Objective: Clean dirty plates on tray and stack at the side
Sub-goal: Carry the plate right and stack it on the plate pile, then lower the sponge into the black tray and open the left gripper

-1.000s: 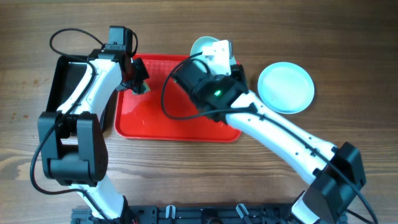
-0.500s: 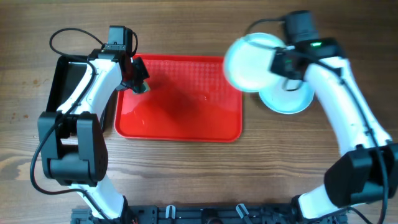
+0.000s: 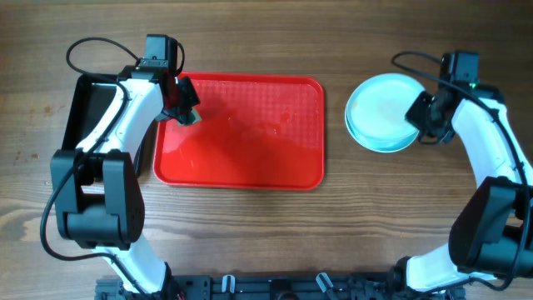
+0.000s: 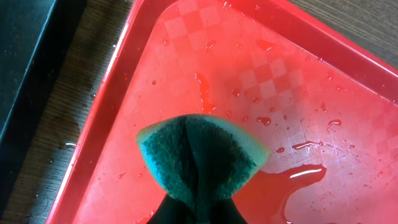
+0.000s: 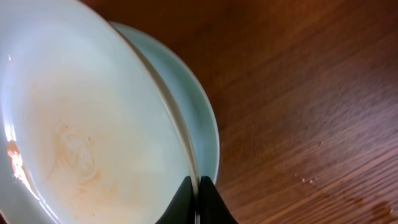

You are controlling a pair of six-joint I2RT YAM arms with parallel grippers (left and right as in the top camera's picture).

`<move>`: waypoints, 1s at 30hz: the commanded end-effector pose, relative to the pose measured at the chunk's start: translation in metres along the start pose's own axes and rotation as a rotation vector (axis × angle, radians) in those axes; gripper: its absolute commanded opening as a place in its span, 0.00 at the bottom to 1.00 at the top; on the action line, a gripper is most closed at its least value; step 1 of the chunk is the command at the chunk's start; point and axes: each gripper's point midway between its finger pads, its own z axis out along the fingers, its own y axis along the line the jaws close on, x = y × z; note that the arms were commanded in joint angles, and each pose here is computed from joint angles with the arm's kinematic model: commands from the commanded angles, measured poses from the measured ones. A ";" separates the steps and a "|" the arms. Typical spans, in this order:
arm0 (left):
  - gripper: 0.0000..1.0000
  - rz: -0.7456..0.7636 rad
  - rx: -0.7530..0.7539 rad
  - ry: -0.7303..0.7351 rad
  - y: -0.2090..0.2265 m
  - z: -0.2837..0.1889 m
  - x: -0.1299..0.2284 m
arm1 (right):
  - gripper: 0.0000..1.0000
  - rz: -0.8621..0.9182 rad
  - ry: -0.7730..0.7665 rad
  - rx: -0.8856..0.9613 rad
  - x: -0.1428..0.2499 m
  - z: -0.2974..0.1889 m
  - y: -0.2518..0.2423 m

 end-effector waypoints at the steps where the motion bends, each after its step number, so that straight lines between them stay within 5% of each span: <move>1: 0.04 0.008 0.007 0.014 -0.001 0.005 0.002 | 0.28 -0.002 0.009 -0.027 0.004 0.000 0.004; 2: 0.04 0.008 0.007 0.014 -0.001 0.005 0.002 | 0.37 -0.010 0.013 -0.042 0.005 0.000 0.007; 5: 0.04 0.009 0.006 0.014 -0.001 0.005 0.002 | 0.44 -0.082 0.046 -0.182 0.007 -0.009 0.032; 12: 0.04 0.067 -0.002 0.031 0.000 -0.004 0.003 | 0.50 -0.329 0.041 -0.435 0.015 -0.067 0.117; 20: 0.04 0.345 -0.018 0.057 0.007 -0.040 0.005 | 0.60 -0.544 -0.015 -0.656 0.072 -0.091 0.236; 30: 0.04 0.118 -0.097 0.078 0.085 -0.044 -0.013 | 0.66 -0.652 0.065 -0.573 0.121 -0.036 0.265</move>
